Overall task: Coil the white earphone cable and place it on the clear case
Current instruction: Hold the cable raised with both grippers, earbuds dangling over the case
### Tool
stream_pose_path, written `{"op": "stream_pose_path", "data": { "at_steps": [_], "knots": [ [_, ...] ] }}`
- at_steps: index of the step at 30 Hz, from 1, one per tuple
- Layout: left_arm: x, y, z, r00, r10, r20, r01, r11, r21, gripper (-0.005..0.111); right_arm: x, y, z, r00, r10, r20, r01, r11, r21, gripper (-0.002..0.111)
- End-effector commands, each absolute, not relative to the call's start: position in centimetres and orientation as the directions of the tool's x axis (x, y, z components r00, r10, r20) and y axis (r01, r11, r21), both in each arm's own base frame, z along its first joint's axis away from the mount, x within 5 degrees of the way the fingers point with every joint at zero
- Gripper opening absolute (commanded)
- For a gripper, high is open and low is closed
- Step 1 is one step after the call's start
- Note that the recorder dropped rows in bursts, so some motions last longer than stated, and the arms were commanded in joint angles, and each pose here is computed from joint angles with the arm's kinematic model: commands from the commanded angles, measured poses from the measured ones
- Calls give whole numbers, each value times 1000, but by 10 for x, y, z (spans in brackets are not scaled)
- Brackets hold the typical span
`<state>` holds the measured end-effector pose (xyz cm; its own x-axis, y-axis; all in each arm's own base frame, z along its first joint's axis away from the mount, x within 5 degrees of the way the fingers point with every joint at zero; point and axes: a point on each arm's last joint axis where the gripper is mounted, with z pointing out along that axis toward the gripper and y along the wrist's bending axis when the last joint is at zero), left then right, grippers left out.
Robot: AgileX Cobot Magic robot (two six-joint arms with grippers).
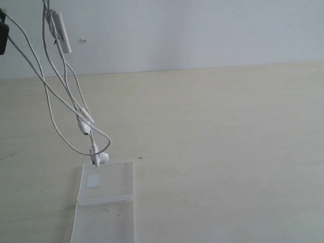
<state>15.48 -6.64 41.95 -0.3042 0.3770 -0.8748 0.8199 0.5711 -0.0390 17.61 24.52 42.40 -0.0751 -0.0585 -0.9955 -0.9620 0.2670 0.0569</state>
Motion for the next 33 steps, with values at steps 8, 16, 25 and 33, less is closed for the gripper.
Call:
{"op": "stream_pose_path", "data": {
  "at_steps": [8, 16, 25, 33],
  "knots": [
    [153, -70, 423, -257, 359, -897, 846, 532, -29, 59, 178, 245, 424, -63, -60, -996, -963, 268, 45, 0],
    [153, -70, 423, -257, 359, -897, 846, 532, -29, 17, 178, 245, 425, -62, -58, -996, -960, 278, 44, 0],
    [153, -71, 424, -256, 348, -902, 848, 529, -36, 17, 179, 245, 425, -65, -56, -996, -957, 286, 46, 0],
    [160, -73, 423, -275, 312, -910, 852, 517, -80, 30, 179, 245, 425, -54, -58, -997, -958, 285, 36, 0]
  ]
}}
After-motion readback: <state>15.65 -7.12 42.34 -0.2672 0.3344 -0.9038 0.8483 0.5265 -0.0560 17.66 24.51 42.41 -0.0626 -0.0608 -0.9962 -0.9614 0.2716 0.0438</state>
